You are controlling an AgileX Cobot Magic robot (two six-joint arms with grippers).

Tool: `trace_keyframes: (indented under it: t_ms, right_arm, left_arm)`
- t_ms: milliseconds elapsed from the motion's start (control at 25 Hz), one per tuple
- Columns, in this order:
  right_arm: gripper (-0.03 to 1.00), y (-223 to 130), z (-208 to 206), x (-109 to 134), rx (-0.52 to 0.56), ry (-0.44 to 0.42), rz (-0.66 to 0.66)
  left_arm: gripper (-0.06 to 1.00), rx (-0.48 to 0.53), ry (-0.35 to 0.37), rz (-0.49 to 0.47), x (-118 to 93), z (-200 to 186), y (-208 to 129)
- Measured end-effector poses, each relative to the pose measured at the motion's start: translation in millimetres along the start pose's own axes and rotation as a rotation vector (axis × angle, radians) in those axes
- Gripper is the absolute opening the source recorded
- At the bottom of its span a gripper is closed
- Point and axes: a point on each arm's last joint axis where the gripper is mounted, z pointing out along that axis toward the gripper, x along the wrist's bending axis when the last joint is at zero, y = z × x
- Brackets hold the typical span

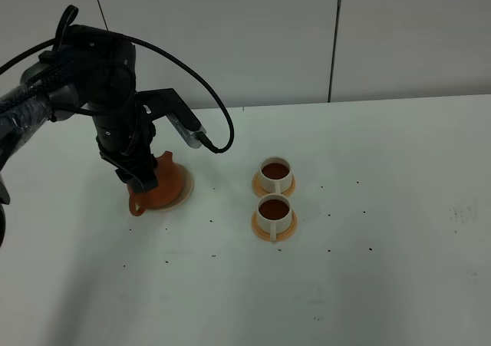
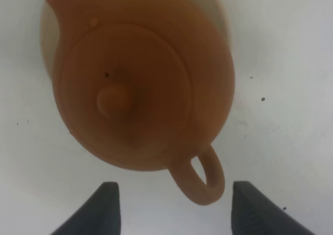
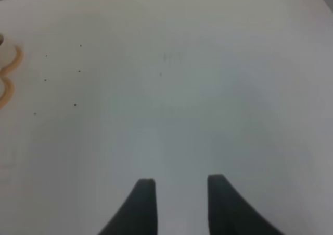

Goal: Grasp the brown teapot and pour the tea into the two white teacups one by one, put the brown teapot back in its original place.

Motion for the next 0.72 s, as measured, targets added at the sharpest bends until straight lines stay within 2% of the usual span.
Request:
trace_keyframes:
  t_ms: [200,360,480,720]
  right_arm:
    - [0.24,0.0,0.0,0.0,0.0,0.0,0.0]
    - [0.24,0.0,0.0,0.0,0.0,0.0,0.0]
    - [0.24,0.0,0.0,0.0,0.0,0.0,0.0]
    - [0.24,0.0,0.0,0.0,0.0,0.0,0.0]
  left_arm:
    - [0.54,-0.015,0.01,0.002,0.1,-9.3,-1.9]
    - [0.54,-0.065,0.001,-0.01,-2.2,-24.4,-3.1]
    - [0.54,-0.11,0.011,-0.021,-3.7,-43.5,-6.7]
    - [0.53,-0.188,0.077,-0.081,-11.1,-96.5,-28.9]
